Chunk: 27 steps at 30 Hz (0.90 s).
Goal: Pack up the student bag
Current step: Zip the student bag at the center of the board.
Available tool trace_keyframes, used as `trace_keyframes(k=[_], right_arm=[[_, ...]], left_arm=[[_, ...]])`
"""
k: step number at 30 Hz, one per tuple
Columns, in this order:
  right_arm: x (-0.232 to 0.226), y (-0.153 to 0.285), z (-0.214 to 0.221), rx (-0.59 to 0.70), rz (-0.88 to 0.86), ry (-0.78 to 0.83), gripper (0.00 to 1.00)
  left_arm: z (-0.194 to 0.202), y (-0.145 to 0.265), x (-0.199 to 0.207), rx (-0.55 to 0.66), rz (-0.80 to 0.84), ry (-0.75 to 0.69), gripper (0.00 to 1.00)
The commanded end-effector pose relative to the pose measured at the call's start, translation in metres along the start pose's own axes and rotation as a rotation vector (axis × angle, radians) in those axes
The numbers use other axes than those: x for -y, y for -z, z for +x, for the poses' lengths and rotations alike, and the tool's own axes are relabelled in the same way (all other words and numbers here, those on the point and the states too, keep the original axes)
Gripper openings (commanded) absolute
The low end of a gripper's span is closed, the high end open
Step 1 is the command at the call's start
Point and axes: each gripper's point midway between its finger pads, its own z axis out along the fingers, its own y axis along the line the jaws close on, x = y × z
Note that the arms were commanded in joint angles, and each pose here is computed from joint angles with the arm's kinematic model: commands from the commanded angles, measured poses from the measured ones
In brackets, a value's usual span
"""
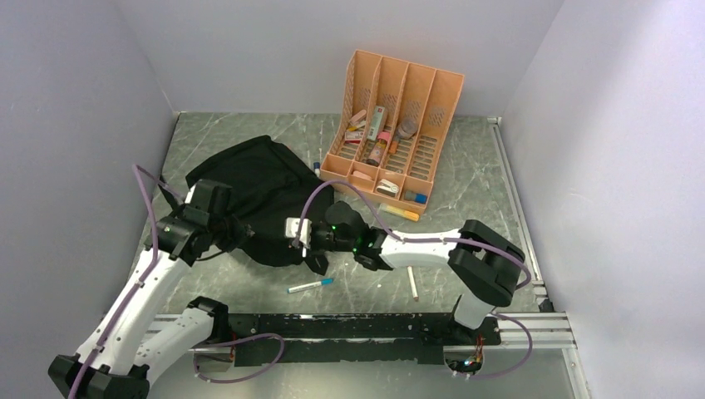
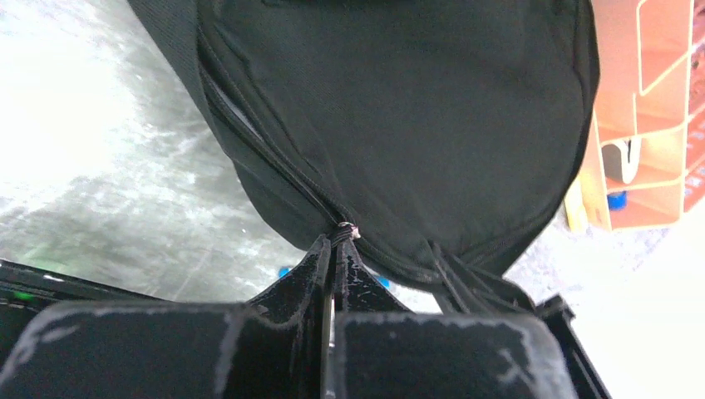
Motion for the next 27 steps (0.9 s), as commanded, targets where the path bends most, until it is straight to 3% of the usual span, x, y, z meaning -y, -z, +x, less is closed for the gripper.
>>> trace_keyframes(k=[1, 8, 14, 27], right_arm=[[-0.009, 0.011, 0.007, -0.07, 0.03, 0.03, 0.0], [-0.021, 0.017, 0.003, -0.055, 0.048, 0.043, 0.0], [-0.028, 0.019, -0.006, -0.02, 0.051, 0.051, 0.0], [-0.044, 0.013, -0.016, 0.034, 0.005, 0.061, 0.0]], left_arm=[[-0.044, 0.01, -0.005, 0.187, -0.091, -0.024, 0.05], [-0.077, -0.005, -0.011, 0.246, -0.236, -0.046, 0.05], [-0.103, -0.018, -0.04, 0.247, -0.362, -0.001, 0.05], [-0.136, -0.042, -0.063, 0.255, -0.399, 0.076, 0.05]])
